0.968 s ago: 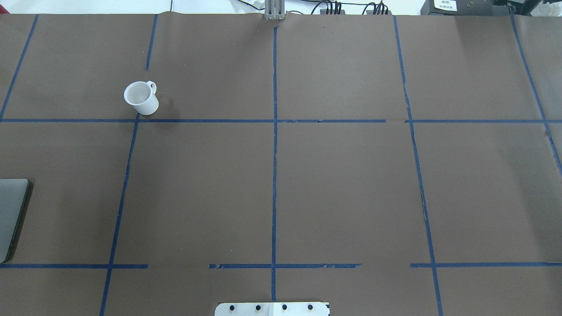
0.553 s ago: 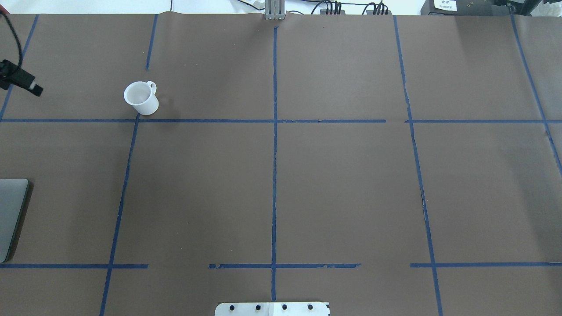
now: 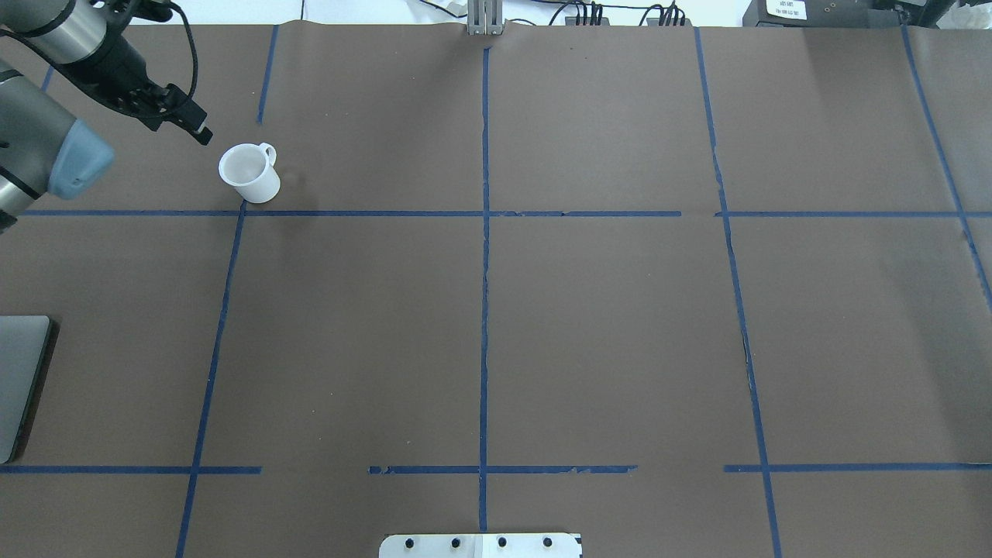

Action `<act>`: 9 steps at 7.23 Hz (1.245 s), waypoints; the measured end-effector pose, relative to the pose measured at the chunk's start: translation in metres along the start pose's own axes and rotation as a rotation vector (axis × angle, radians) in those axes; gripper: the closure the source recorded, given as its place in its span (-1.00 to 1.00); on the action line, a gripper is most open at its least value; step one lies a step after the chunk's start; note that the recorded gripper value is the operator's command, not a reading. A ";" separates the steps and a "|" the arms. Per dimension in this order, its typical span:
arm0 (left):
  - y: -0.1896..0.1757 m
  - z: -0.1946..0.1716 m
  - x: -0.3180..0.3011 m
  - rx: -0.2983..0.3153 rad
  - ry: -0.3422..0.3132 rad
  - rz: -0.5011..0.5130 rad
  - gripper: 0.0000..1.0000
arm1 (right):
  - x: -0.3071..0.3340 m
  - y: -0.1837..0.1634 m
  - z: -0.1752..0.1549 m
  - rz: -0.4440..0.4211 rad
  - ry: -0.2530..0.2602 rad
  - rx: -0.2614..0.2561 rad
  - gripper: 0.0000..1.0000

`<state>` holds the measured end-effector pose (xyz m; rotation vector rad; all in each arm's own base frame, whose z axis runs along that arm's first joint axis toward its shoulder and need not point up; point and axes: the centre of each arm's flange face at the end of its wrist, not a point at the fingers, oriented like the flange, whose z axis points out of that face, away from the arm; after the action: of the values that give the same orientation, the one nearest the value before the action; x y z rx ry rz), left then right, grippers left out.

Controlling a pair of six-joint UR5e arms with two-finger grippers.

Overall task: Place cup on laptop
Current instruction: 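Reach the left gripper toward the white mug on the table, then close the left gripper around the white mug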

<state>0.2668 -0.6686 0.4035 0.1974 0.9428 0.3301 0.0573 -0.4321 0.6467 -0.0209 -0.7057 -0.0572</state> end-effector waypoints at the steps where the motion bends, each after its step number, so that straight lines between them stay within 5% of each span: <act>1: -0.021 0.022 0.011 0.011 -0.013 -0.010 -0.92 | 0.000 0.000 0.000 0.000 0.000 0.000 -1.00; 3: -0.049 0.050 0.025 0.012 -0.044 -0.016 -0.92 | 0.000 0.000 0.000 0.000 0.000 0.000 -1.00; 7: -0.045 0.097 0.035 0.000 -0.087 0.013 -0.73 | 0.000 0.000 0.000 0.001 0.000 -0.001 -1.00; 8: -0.043 0.106 0.034 -0.003 -0.085 0.018 -0.62 | 0.000 0.000 0.000 0.001 0.000 -0.001 -1.00; 9: -0.042 0.112 0.033 -0.007 -0.085 0.021 -0.19 | 0.000 0.000 0.000 0.000 0.000 0.000 -1.00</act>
<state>0.3838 -0.6981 0.4303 0.2131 0.8557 0.3419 0.0573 -0.4320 0.6468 -0.0214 -0.7057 -0.0571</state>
